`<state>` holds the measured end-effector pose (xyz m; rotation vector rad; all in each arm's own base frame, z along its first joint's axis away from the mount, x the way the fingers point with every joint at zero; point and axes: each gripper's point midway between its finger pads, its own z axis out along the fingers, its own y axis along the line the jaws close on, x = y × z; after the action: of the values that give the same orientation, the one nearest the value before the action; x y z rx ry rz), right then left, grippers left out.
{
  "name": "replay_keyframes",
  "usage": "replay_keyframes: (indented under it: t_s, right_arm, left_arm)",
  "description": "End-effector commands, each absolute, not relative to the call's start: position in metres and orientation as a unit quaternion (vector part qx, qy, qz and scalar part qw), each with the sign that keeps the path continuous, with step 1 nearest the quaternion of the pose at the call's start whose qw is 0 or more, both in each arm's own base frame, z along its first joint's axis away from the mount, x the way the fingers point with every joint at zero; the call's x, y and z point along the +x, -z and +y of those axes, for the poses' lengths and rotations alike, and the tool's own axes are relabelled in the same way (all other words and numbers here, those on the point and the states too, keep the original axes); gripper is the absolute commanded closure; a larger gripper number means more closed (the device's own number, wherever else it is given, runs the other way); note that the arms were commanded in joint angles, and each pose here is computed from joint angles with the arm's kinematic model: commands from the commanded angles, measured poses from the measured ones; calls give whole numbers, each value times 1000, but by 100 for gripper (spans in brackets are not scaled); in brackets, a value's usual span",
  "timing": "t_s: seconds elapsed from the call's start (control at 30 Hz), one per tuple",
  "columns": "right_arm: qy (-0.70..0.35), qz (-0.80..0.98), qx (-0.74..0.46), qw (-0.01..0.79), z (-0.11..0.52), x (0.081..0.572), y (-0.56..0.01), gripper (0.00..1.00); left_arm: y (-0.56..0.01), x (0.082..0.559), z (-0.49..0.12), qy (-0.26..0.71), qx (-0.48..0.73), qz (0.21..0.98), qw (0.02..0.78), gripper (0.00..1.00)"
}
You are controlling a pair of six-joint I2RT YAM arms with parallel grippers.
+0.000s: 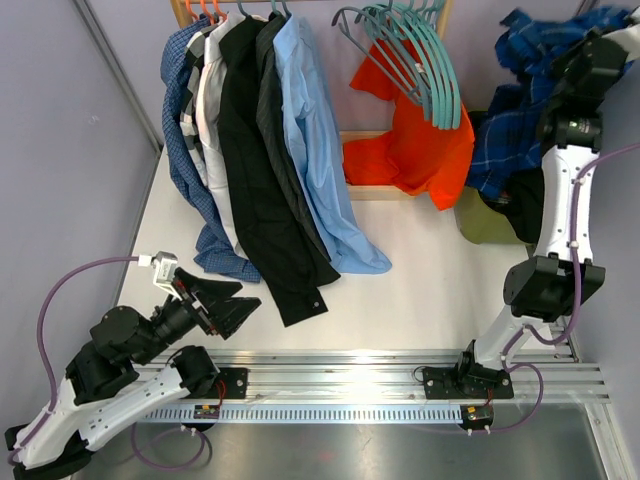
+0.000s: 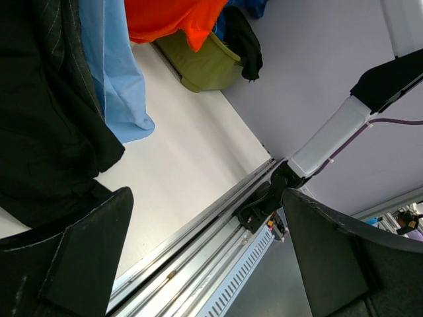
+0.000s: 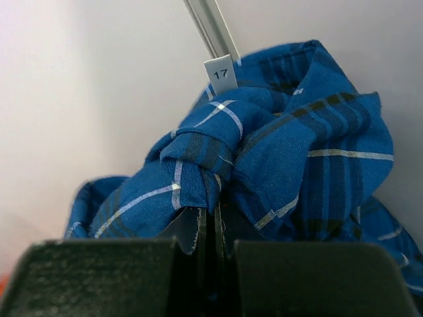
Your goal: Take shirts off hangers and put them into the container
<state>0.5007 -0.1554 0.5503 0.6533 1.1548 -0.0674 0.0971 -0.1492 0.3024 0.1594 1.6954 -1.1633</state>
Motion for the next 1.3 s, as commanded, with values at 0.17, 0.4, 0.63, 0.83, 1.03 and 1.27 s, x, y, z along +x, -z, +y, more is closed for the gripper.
replay_keyframes:
  t_s: [0.17, 0.4, 0.63, 0.83, 1.03, 1.27]
  right_arm:
    - [99, 731, 406, 540, -175, 524, -233, 100]
    - [89, 831, 491, 246, -139, 488, -16, 100]
    - [96, 803, 478, 342, -155, 500, -95, 100]
    - [77, 787, 451, 413, -154, 502, -184, 80]
    - [45, 687, 414, 596, -144, 469, -344, 22]
    - [-18, 602, 334, 725, -86, 378, -490, 16]
  left_arm:
    - [-307, 100, -151, 497, 51, 694, 519, 1]
    - [-304, 97, -150, 505, 50, 688, 518, 1]
    - [-304, 94, -138, 502, 42, 686, 526, 1]
    - [-303, 92, -135, 504, 40, 682, 528, 1]
    - [-309, 90, -128, 498, 41, 680, 536, 1]
    - [-309, 88, -125, 498, 43, 679, 537, 1]
